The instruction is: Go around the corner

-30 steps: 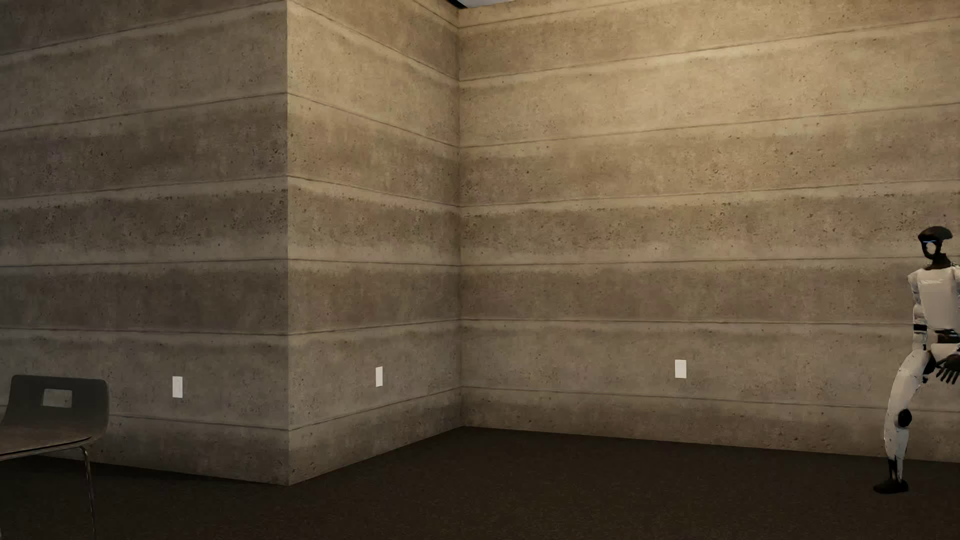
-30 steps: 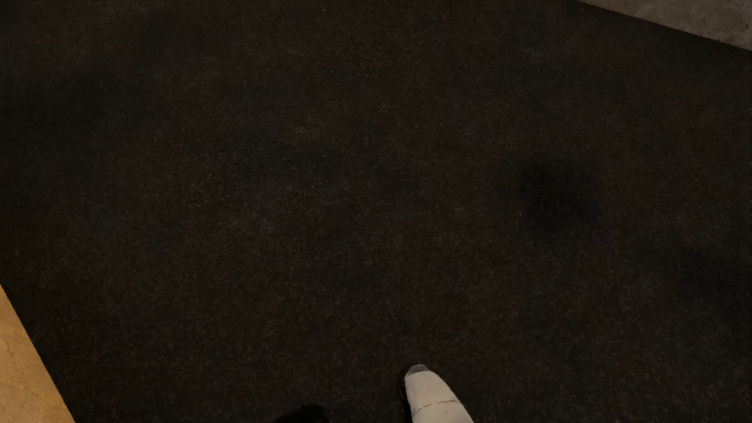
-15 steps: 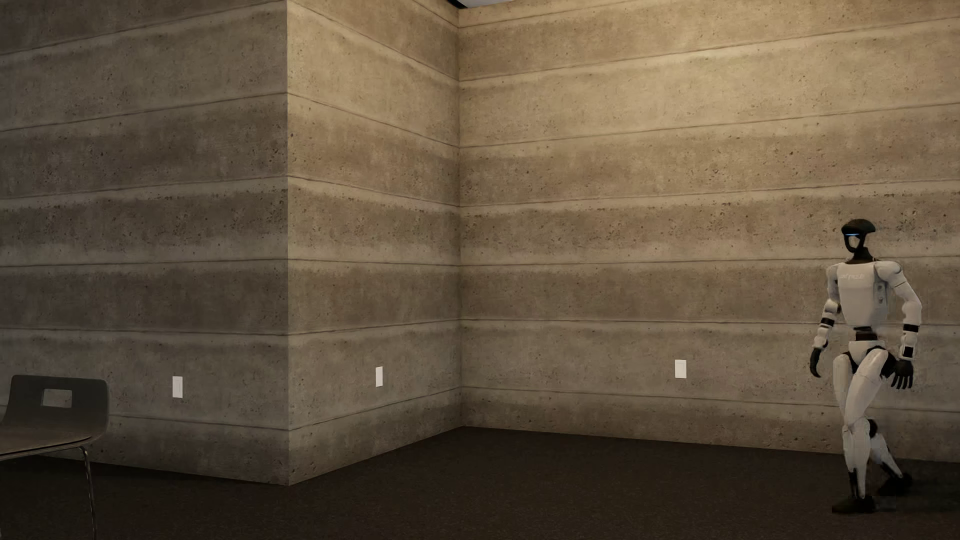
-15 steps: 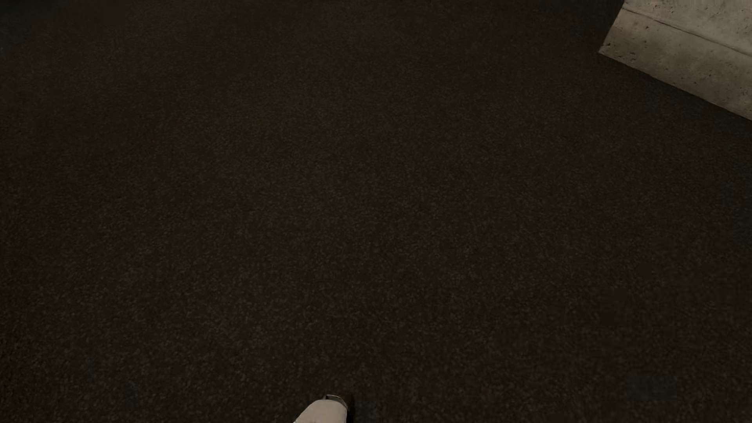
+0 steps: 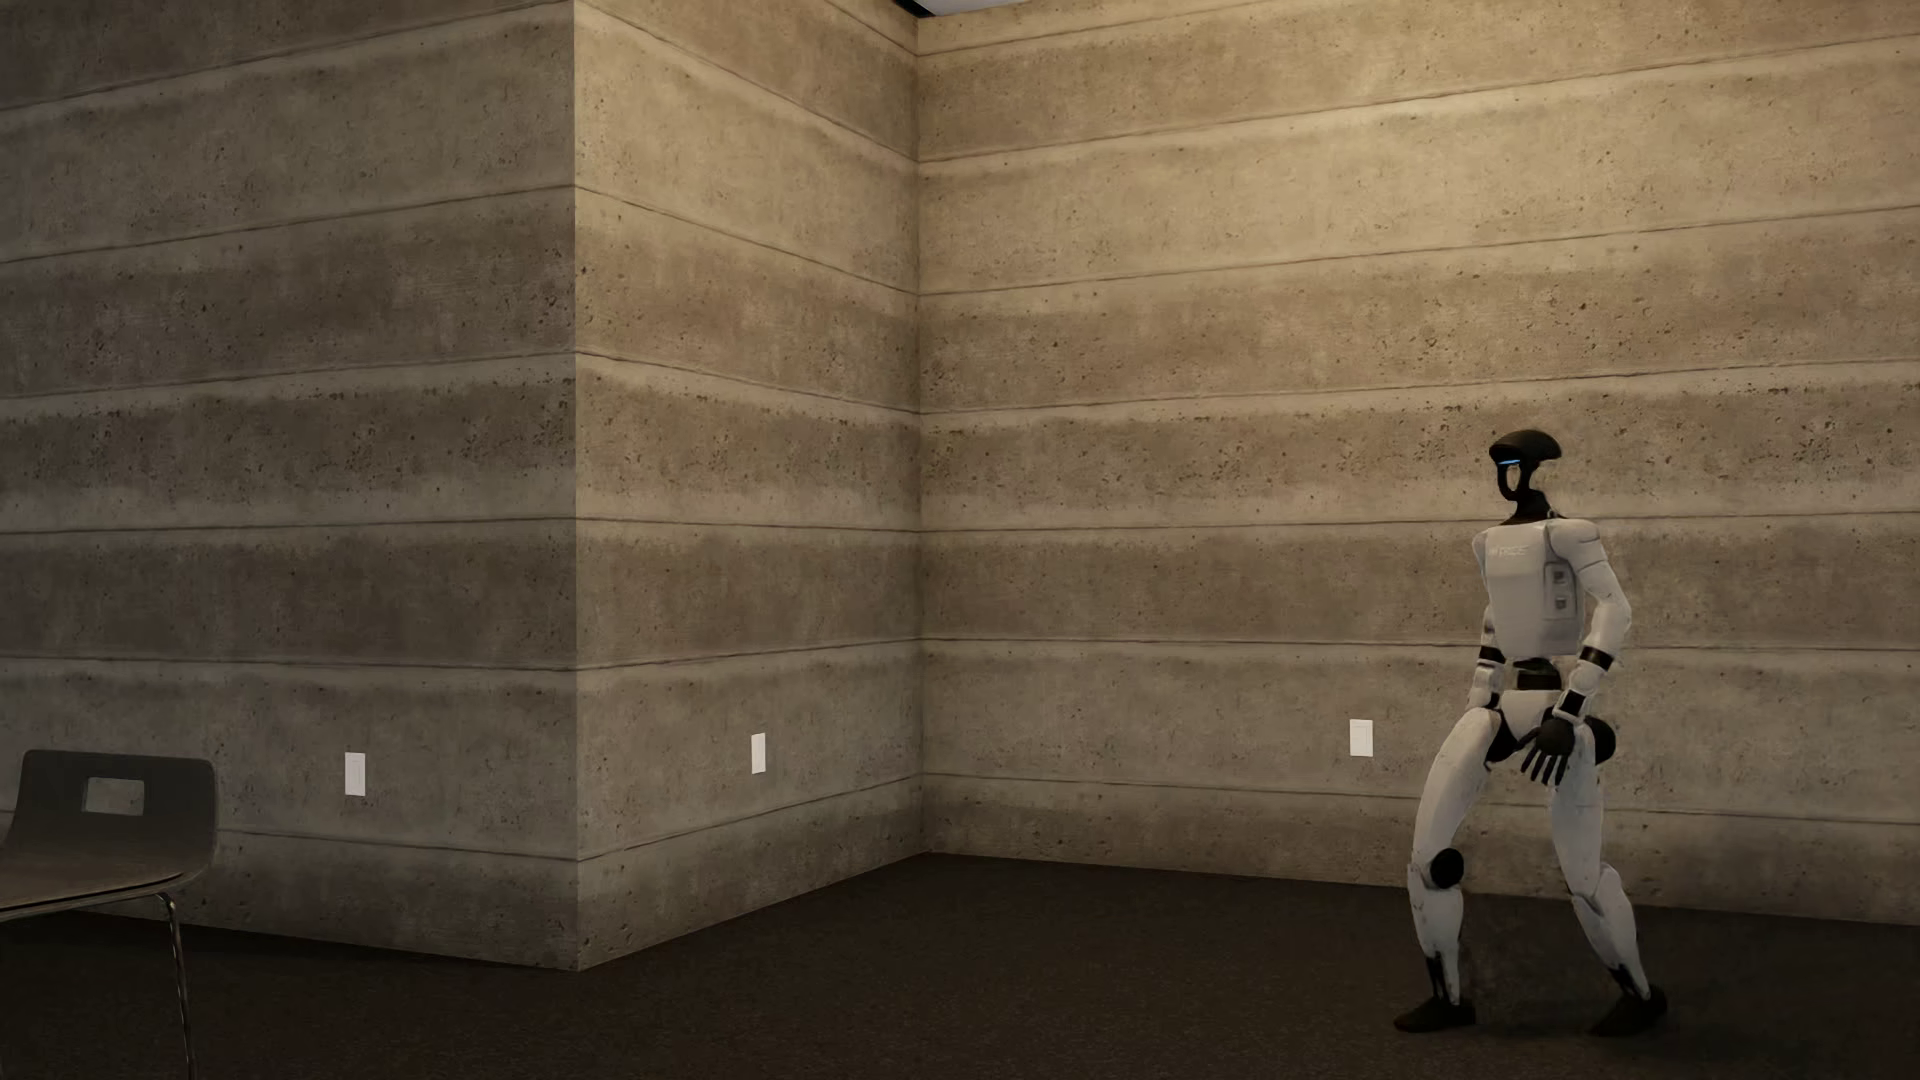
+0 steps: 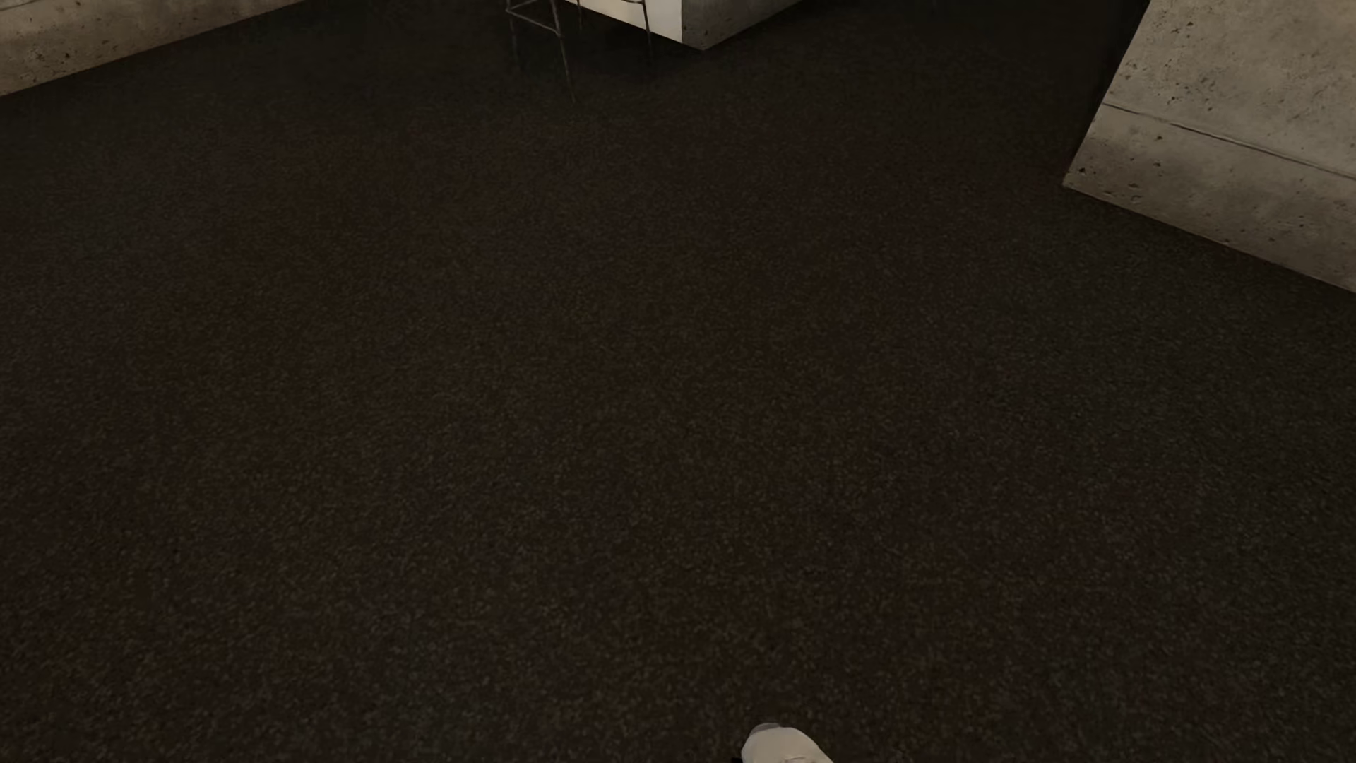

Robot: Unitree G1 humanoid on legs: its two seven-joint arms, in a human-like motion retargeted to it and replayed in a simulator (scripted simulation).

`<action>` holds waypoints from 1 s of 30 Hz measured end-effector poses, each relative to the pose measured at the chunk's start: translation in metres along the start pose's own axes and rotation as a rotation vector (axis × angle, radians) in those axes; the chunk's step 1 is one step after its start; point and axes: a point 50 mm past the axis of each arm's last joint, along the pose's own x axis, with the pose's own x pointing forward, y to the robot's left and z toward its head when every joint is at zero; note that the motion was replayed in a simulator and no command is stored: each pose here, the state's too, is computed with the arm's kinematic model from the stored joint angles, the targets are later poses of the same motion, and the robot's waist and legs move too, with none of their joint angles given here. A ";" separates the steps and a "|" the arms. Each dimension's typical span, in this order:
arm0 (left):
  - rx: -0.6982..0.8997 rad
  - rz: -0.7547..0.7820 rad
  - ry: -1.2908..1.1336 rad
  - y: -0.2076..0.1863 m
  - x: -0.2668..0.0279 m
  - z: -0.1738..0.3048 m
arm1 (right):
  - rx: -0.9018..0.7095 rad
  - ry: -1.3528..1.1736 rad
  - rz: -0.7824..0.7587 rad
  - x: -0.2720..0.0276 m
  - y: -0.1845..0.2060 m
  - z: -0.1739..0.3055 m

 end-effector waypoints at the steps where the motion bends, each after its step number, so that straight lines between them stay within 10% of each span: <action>1: 0.001 0.029 -0.045 0.011 0.002 0.012 | -0.004 0.013 0.008 -0.001 0.003 -0.004; 7: -0.109 0.018 0.078 -0.009 -0.001 -0.018 | -0.009 0.158 0.037 -0.005 0.013 -0.038; 18: -0.055 -0.189 0.314 -0.079 -0.040 -0.086 | 0.031 -0.300 -0.128 0.001 -0.046 0.087; 30: -0.081 0.056 0.031 0.008 -0.008 -0.014 | -0.008 0.157 0.010 -0.016 0.003 -0.051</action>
